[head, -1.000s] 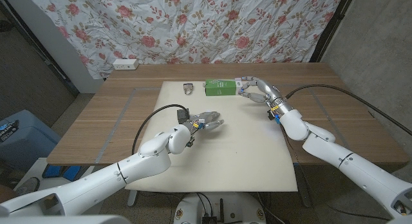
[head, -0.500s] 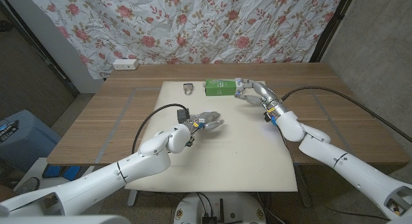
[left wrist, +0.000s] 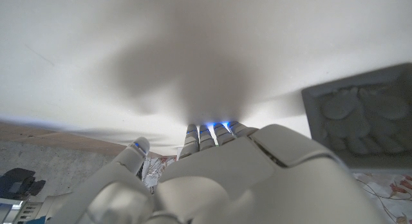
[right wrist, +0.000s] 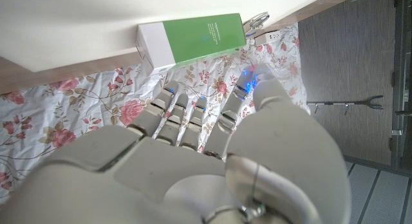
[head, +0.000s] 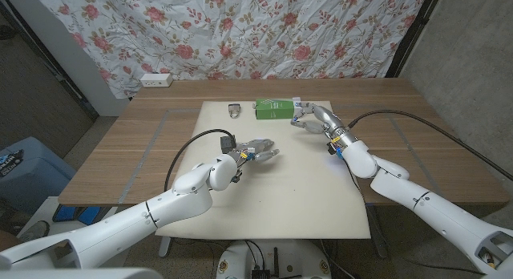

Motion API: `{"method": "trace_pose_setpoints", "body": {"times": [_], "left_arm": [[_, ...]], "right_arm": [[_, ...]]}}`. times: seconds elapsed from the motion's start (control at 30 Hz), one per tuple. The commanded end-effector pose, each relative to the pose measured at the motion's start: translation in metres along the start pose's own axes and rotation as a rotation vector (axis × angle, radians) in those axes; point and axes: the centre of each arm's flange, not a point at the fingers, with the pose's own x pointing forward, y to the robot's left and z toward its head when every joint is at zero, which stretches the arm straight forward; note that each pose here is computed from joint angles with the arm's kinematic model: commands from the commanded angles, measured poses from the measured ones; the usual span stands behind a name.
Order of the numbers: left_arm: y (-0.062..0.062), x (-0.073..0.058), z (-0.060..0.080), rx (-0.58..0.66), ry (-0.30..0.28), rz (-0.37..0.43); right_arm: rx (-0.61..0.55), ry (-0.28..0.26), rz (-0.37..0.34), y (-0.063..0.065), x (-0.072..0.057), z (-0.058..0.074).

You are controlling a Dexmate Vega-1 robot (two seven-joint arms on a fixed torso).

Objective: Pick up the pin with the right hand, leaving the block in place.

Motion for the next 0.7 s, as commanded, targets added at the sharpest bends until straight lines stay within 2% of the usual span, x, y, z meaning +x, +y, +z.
{"method": "trace_pose_setpoints", "body": {"times": [0.03, 0.7], "left_arm": [[-0.0031, 0.0013, 0.0003, -0.009, 0.0, -0.006], [-0.0022, 0.0039, -0.001, -0.001, -0.011, -0.022]], "right_arm": [[-0.023, 0.002, 0.033, 0.0097, -0.0025, -0.0036], [-0.105, 0.018, 0.066, 0.0174, -0.0073, -0.0087]]}}
